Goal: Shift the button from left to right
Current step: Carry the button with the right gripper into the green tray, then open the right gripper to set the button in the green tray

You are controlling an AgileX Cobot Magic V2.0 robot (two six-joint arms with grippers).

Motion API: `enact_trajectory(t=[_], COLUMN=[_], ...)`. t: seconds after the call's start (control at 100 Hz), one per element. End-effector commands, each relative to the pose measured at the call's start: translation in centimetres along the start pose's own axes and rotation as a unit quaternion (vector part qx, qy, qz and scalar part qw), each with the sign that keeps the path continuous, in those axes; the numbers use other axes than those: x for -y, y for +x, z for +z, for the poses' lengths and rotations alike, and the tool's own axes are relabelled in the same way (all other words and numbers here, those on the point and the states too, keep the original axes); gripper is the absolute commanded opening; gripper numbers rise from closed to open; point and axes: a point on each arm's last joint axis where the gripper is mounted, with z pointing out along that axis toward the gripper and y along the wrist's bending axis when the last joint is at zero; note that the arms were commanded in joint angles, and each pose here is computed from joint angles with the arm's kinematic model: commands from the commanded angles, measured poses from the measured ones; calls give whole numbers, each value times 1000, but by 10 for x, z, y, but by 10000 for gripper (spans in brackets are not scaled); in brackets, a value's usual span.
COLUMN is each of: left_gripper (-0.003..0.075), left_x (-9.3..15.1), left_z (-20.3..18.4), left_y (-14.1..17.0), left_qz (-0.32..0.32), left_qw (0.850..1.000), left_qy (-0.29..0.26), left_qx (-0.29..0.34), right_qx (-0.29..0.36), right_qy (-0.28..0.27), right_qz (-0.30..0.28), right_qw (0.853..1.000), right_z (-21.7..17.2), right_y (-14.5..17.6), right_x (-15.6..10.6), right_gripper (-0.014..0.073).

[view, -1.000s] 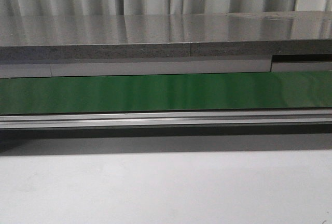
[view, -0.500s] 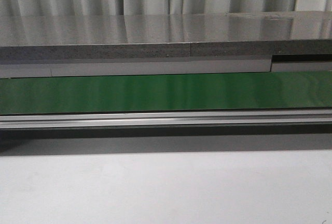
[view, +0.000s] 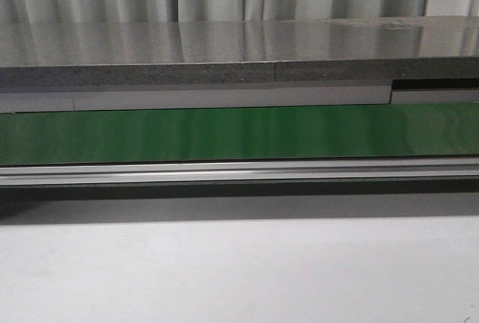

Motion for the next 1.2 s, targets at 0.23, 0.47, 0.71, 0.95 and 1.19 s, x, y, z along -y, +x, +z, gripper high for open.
enact_trajectory(t=[0.23,0.47,0.71,0.95,1.19], left_gripper=[-20,-20,-20,-20,-20], left_x=[-1,-1,-1,-1,-1], left_z=[-2,-2,-2,-2,-2], left_y=[-14,-14,-14,-14,-14], left_qz=[-6,-6,-6,-6,-6], left_qw=[999,999,999,999,999], left_qy=[-1,-1,-1,-1,-1], left_qx=[45,45,45,45,45], right_qx=[182,271,331,370,408], right_qy=[-11,-33,-67,-78,-65], right_qz=[-31,-71,-76,-67,-58], right_qw=[983,959,938,923,909], right_z=[-101,-154,-185,-200,-205], right_y=[-41,-29,12,65,121], right_x=[-46,-93,-123,-129,-121], right_gripper=[489,489,489,489,489])
